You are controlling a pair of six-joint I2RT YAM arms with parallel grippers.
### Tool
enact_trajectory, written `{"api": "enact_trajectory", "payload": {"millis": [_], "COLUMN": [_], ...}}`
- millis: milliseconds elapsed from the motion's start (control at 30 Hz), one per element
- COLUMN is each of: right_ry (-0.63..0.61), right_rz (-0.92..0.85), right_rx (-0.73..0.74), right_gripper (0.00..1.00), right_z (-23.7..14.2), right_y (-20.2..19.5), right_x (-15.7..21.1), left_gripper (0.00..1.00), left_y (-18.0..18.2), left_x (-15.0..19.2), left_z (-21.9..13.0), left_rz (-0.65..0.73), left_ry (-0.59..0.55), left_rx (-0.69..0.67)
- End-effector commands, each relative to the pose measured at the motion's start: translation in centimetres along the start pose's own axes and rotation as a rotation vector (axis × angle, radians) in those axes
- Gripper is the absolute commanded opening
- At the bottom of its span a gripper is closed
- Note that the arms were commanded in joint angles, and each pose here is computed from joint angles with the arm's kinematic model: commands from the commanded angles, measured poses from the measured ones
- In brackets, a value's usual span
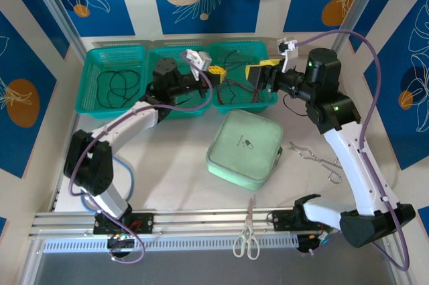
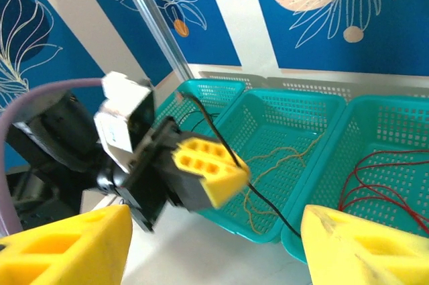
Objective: Untangle the cables
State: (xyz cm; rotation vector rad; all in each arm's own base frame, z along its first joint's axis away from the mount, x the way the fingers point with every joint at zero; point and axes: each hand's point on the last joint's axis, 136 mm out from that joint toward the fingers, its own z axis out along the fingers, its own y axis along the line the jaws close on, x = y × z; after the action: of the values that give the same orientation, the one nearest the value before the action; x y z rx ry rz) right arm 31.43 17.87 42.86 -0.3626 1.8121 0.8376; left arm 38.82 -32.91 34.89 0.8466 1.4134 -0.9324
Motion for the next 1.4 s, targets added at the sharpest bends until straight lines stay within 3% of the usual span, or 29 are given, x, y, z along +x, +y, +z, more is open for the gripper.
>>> {"api": "enact_trajectory", "payload": {"millis": [0, 333, 433, 533, 700, 867, 1133, 1367], "right_ry": [-0.041, -0.030, -0.025, -0.020, -0.012, 0.003, 0.008, 0.009], "right_rz": [-0.018, 0.018, 0.022, 0.020, 0.019, 0.017, 0.023, 0.030], "right_rx": [-0.004, -0.013, -0.019, -0.021, -0.027, -0.023, -0.007, -0.008], "right_gripper": [0.68, 0.68, 0.67, 0.68, 0.68, 0.67, 0.68, 0.68], "right_z": [-1.6, -0.9, -0.7, -0.6, -0.8, -1.2, -1.8, -1.7], "right_y": [0.6, -0.3, -0.3, -0.4, -0.2, -0.2, -0.7, -0.8], "right_x": [-1.2, -0.4, -0.3, -0.3, 0.0, 0.5, 0.7, 0.8], "left_gripper": [0.00, 0.00, 0.00, 0.00, 0.00, 0.00, 0.00, 0.00], "left_y": [3.1, 7.9, 9.7, 11.0, 15.1, 19.4, 22.5, 25.2], "left_x": [-5.8, -16.0, -17.8, -18.6, -15.8, -12.1, -6.4, 3.7], "left_z": [-5.0, -16.6, -20.1, -22.0, -23.9, -27.0, -27.9, -28.3], "left_rz": [0.119, 0.492, 0.536, 0.552, 0.516, 0.413, 0.334, 0.127], "left_ry": [-0.062, -0.056, -0.083, -0.125, -0.031, -0.066, 0.054, 0.196], "left_rx": [-0.205, -0.759, -0.943, -1.022, -1.122, -1.211, -1.261, -1.287]}}
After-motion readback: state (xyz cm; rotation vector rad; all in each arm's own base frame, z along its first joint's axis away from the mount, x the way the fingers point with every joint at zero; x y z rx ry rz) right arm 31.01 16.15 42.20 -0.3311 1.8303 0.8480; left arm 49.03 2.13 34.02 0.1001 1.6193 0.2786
